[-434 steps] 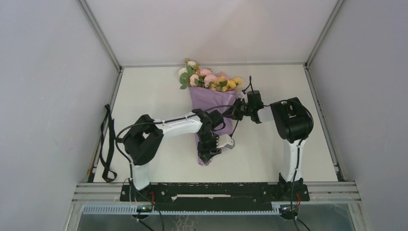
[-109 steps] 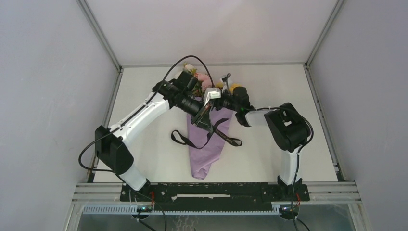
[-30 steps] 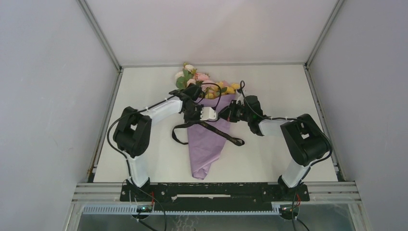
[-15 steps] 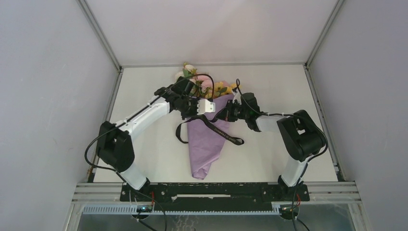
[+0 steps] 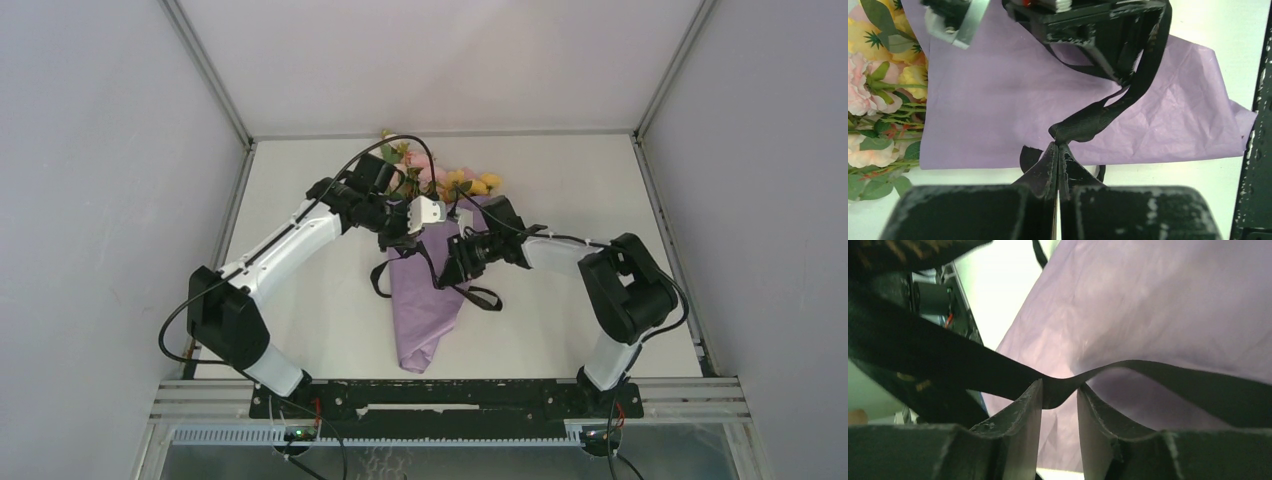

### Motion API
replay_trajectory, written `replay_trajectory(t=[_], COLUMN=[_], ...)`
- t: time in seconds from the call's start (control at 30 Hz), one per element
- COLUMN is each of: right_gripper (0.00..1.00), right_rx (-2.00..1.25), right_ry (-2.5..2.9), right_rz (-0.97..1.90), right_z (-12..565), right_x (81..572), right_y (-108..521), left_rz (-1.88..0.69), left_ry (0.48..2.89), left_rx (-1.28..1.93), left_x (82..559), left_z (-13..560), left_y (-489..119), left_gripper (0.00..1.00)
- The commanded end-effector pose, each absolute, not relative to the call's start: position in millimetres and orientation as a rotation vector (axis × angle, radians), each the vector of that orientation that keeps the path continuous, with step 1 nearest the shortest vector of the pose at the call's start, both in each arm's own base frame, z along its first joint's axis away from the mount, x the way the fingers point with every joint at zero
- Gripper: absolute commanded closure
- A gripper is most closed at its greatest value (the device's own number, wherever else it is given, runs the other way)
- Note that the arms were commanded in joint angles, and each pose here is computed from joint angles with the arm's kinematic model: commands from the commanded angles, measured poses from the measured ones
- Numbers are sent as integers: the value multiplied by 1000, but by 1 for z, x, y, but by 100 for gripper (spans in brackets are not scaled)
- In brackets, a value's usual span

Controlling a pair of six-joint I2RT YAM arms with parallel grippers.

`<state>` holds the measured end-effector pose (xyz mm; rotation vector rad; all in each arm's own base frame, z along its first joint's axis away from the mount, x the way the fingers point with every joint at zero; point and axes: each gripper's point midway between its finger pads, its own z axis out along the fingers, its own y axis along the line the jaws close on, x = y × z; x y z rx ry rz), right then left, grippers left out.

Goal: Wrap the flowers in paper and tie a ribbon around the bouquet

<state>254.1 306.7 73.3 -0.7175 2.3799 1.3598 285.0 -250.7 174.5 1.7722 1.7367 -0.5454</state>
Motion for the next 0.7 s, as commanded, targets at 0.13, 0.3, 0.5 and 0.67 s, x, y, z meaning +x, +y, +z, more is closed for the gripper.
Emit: replay_trajectory(t=[0.13, 0.3, 0.5, 0.67], right_gripper=[51, 47, 51, 57], right_rx=[-893, -795, -611, -604], right_ry=[2423, 2479, 2415, 2125], right_rz=[1327, 1176, 1029, 993], right_z=[101, 103, 135, 173], right_x=[239, 266, 295, 263], right_y=[273, 253, 228, 248], left_rz=[-594, -633, -649, -636], left_ry=[1709, 1723, 1781, 1838], left_rx=[1671, 1661, 1602, 1531], left_x=[285, 280, 282, 288], left_z=[206, 202, 198, 194], left_y=[-263, -265, -266, -266], left_gripper=[100, 100, 100, 100])
